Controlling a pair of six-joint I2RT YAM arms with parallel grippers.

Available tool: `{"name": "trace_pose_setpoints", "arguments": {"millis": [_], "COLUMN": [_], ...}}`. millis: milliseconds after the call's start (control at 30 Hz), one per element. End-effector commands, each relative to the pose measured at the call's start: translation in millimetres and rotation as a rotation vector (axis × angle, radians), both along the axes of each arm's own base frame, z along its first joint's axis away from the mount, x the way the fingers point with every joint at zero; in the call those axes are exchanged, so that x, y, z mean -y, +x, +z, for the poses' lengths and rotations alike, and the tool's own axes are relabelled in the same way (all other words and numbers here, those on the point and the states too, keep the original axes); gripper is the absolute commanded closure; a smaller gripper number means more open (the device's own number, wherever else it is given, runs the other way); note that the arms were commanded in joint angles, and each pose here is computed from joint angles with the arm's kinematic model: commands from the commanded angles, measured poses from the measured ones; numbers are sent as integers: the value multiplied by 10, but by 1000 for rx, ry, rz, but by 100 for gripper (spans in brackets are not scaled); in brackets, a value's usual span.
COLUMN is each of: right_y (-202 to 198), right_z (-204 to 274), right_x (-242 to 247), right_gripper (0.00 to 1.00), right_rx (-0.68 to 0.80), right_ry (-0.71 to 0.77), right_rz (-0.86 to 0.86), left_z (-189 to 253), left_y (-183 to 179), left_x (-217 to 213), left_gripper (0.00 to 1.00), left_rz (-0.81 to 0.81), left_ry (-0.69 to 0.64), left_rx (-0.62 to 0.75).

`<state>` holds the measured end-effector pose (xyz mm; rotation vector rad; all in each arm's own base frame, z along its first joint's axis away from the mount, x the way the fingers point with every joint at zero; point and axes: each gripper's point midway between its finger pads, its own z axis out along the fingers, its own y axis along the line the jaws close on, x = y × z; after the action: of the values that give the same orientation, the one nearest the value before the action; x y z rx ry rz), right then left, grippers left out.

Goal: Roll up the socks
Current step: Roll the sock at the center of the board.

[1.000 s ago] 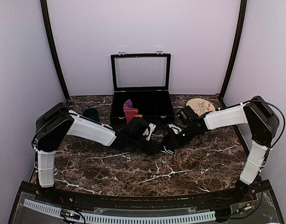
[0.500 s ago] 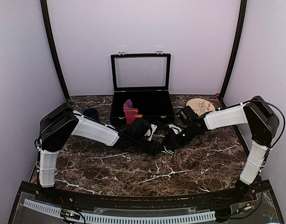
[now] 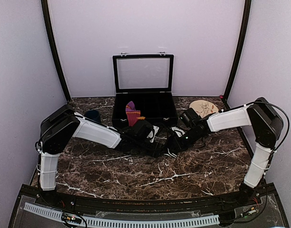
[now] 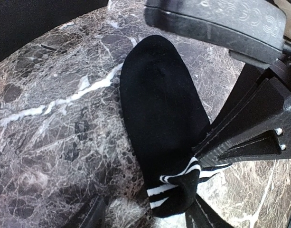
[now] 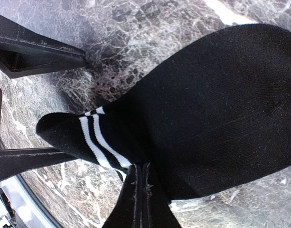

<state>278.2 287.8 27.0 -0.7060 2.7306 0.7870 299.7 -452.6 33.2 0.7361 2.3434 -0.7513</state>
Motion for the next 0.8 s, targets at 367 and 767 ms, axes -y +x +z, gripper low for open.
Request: {"name": "trace_pose_setpoints", "arguments": {"millis": [367,767], "right_y": [63,49], "right_z": [46,48], "right_x": [-49,-84], "right_gripper": [100,100], "right_rx": [24,26], "right_ry": [-8,-12], "right_rz": [11,19], "left_z": [247,73], "left_y": [24,116], "left_x": [153,81], "left_gripper": [41,41], "left_rz": [-28,27], "left_ry": [-75,-17], "left_rx": [-12,-14]}}
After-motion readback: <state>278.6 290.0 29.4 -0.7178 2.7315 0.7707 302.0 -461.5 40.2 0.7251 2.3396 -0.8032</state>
